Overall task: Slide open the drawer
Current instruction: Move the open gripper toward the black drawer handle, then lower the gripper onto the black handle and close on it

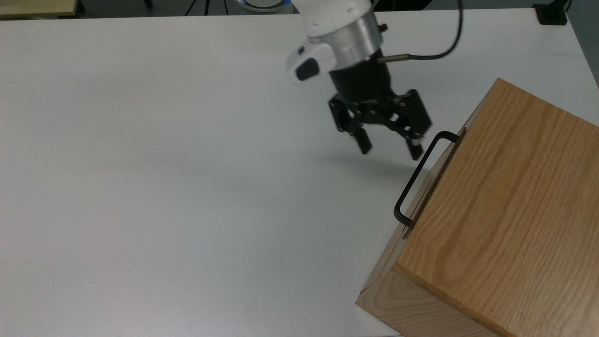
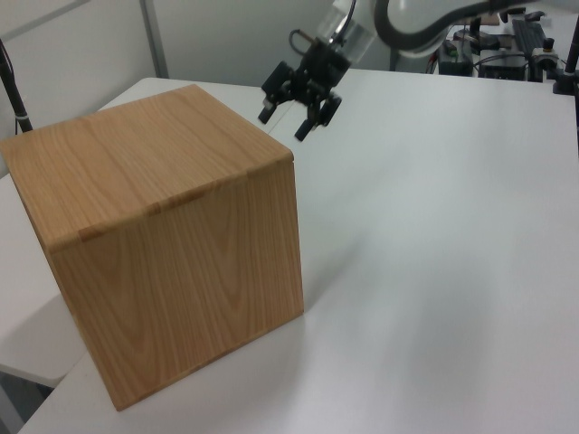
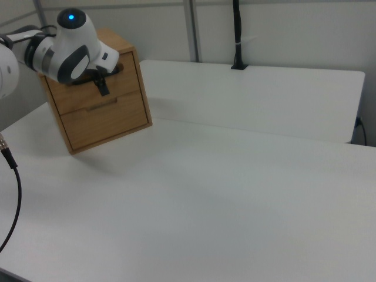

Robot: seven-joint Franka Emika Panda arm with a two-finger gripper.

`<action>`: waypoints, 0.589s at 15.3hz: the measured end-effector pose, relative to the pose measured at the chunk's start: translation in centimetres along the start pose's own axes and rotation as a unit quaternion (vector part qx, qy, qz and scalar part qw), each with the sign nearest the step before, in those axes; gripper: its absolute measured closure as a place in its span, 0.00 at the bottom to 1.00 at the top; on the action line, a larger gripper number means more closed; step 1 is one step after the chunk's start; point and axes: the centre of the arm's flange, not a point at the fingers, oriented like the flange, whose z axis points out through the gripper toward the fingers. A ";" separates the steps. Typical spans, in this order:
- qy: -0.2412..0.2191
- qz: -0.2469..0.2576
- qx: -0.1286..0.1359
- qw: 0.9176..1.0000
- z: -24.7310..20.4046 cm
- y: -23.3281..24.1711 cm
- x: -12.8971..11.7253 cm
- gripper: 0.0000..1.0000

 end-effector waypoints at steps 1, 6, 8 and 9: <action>0.004 -0.002 0.011 1.000 0.8 -0.5 -0.7 0.00; 0.025 0.011 0.053 0.998 2.2 -2.2 -2.0 0.31; 0.029 0.016 0.056 0.998 1.8 -2.2 -1.4 0.48; 0.032 0.019 0.055 0.998 1.6 -1.9 -0.9 0.48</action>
